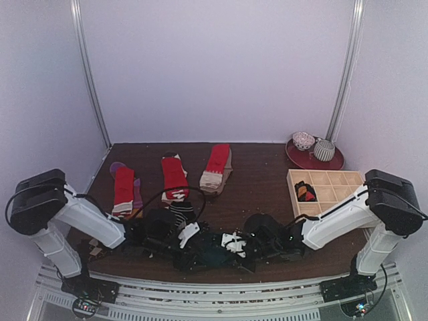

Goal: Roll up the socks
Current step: Roll the sock at the center of the board.

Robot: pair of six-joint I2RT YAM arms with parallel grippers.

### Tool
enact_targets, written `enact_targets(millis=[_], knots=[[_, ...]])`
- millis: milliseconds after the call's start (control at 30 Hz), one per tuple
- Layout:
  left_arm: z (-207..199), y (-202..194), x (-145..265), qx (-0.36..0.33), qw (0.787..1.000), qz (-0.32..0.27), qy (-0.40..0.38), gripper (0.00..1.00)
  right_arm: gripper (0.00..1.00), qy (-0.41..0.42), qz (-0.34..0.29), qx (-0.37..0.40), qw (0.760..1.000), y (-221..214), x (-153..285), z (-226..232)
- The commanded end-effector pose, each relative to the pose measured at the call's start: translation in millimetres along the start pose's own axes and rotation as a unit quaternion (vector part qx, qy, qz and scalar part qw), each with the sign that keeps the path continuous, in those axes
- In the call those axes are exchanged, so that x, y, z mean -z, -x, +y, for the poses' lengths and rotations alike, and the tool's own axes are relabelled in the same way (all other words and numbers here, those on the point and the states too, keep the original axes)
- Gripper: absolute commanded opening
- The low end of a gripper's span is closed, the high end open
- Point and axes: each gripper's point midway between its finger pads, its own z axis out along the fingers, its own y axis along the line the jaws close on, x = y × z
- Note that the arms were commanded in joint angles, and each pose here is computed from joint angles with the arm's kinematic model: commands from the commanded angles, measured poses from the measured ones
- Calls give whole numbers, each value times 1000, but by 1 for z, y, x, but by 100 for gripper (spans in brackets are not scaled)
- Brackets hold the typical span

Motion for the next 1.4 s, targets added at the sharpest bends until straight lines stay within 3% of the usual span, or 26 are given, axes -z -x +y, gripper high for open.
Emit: enact_targets(millis=[0, 100, 233, 367, 700, 767, 900, 1067, 1167, 1233, 1367], knots=[[11, 28, 27, -104, 988, -57, 102, 72, 24, 51, 94, -153, 982, -50, 1, 6], [-7, 43, 30, -178, 974, -87, 113, 72, 24, 82, 122, -212, 966, -60, -1, 6], [-15, 48, 19, -215, 966, -96, 108, 72, 25, 111, 147, -252, 950, -73, -2, 8], [-14, 38, -1, -228, 966, -75, 98, 71, 25, 128, 174, -282, 935, -88, -2, 8], [2, 19, -25, -230, 966, -44, 109, 66, 25, 144, 204, -279, 927, -101, -1, 13], [3, 16, -29, -228, 967, -37, 106, 61, 25, 149, 206, -280, 926, -103, 0, 15], [6, 3, -37, -219, 971, -8, 100, 34, 25, 160, 210, -285, 922, -102, -1, 18], [7, -12, -37, -195, 977, 11, 91, 11, 27, 169, 198, -287, 922, -94, 0, 17], [6, -20, -33, -169, 982, 20, 87, 5, 35, 156, 164, -272, 935, -76, 4, 9], [6, -22, -30, -140, 986, 28, 88, 0, 37, 132, 116, -253, 951, -54, 11, -3], [10, -41, -29, -58, 992, 85, 78, 0, 43, 51, -9, -203, 978, -9, 39, -28]])
